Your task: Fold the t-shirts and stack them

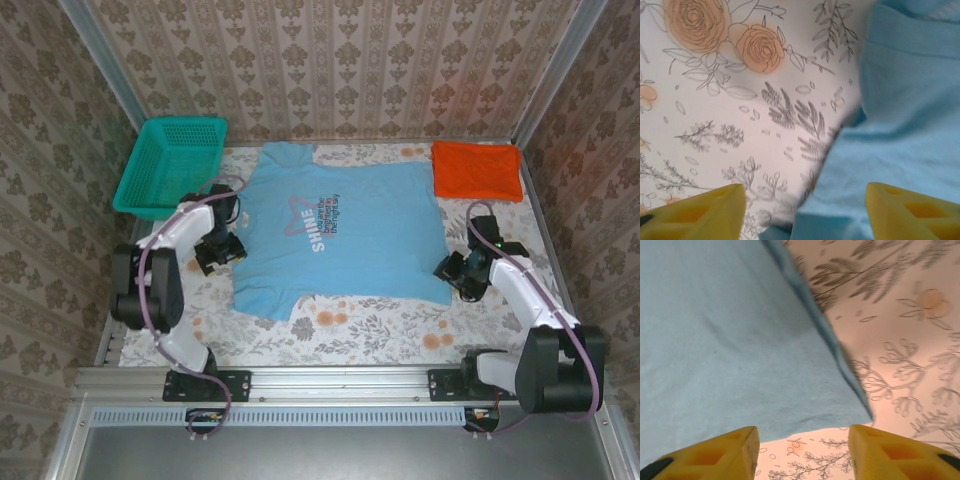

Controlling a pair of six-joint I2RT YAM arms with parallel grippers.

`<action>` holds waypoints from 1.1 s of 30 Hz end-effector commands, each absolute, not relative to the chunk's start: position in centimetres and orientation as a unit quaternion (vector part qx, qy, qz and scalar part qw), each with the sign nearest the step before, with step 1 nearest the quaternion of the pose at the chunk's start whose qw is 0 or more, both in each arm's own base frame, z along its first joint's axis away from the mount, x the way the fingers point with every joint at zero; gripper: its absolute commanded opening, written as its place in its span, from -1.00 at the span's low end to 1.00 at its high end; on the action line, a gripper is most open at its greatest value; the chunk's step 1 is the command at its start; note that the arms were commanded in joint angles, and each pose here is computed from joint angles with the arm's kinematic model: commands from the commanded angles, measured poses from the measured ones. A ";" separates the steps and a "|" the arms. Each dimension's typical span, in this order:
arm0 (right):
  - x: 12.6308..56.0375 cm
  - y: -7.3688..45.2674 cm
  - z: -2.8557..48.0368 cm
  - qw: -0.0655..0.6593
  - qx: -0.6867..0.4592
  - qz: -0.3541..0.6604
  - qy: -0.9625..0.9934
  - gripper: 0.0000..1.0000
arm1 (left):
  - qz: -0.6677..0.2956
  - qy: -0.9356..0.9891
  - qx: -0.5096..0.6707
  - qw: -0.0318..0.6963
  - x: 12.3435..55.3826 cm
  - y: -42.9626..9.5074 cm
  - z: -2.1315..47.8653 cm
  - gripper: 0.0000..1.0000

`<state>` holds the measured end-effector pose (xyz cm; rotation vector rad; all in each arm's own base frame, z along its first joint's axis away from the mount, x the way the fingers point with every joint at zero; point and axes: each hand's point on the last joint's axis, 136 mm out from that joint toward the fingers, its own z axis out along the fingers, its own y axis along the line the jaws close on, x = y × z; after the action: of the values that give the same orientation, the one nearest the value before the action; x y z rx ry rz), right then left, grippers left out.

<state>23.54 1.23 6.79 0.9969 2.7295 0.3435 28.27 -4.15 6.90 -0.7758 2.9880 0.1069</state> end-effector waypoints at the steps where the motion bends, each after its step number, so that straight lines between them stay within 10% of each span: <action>1: 20.4 0.3 5.1 0.065 0.359 0.087 0.927 -0.08 | 0.005 0.969 -0.246 0.001 24.6 -5.1 7.6 0.10; 6: 19.7 0.5 3.3 0.035 0.375 0.096 0.921 -0.32 | 0.008 0.967 -0.254 -0.033 19.3 -5.2 7.3 -0.41; 33: 21.8 0.5 -0.3 0.003 0.363 0.096 0.927 -0.32 | -0.007 0.941 -0.334 -0.055 18.7 -4.7 1.6 -0.11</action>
<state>20.56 0.51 0.91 1.1858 2.9225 0.2784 18.60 -5.61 1.76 -1.0974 3.0722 -0.0753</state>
